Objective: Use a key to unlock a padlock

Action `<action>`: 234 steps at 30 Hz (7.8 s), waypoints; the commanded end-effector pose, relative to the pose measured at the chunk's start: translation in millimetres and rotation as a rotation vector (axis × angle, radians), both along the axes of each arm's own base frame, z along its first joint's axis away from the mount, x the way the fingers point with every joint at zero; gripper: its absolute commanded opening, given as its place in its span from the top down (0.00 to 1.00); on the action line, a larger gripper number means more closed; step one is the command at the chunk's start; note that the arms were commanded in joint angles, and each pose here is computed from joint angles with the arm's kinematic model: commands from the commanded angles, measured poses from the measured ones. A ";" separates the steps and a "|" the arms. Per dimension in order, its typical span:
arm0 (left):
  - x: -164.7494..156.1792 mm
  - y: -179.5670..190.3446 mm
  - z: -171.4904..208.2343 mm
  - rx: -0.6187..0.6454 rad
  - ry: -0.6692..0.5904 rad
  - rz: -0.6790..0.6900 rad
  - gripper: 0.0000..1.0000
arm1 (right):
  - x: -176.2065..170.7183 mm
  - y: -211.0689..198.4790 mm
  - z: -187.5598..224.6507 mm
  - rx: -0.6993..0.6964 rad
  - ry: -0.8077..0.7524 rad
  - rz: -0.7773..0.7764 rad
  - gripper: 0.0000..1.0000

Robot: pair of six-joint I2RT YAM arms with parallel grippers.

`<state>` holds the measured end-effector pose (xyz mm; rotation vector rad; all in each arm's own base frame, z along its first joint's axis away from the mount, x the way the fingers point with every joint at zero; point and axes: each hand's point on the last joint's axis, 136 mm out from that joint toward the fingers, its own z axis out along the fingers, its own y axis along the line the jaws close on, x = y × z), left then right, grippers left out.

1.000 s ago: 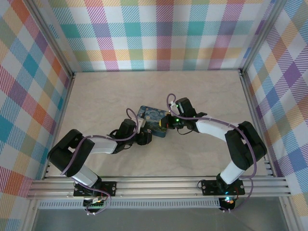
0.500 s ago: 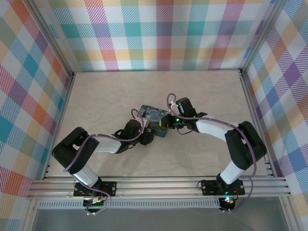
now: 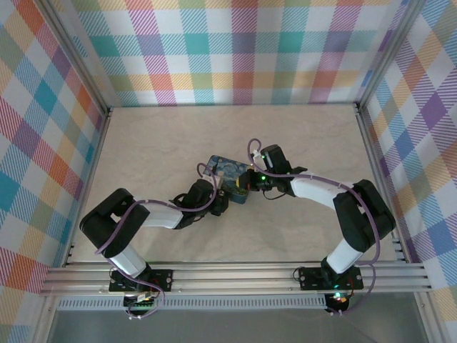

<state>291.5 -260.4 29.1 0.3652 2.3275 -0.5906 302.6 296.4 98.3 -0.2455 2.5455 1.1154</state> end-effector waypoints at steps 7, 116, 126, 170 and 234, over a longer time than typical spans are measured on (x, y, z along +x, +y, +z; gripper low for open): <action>4.4 -16.3 14.5 -0.041 -0.031 -0.001 0.63 | -18.4 -13.6 -38.7 -0.094 0.099 -0.001 1.00; -8.0 -38.4 109.0 -0.334 0.290 0.200 0.75 | -63.1 -5.4 -8.6 -0.005 -0.449 0.054 1.00; -8.2 -37.3 108.1 -0.330 0.291 0.204 0.75 | -66.0 -7.4 1.7 0.027 -0.474 0.048 1.00; -7.9 -41.5 107.6 -0.334 0.305 0.194 0.75 | -43.5 10.3 28.1 0.110 -0.562 0.003 1.00; -3.9 -45.1 107.9 -0.351 0.340 0.229 0.75 | -46.9 -6.1 -0.4 0.035 -0.598 -0.008 1.00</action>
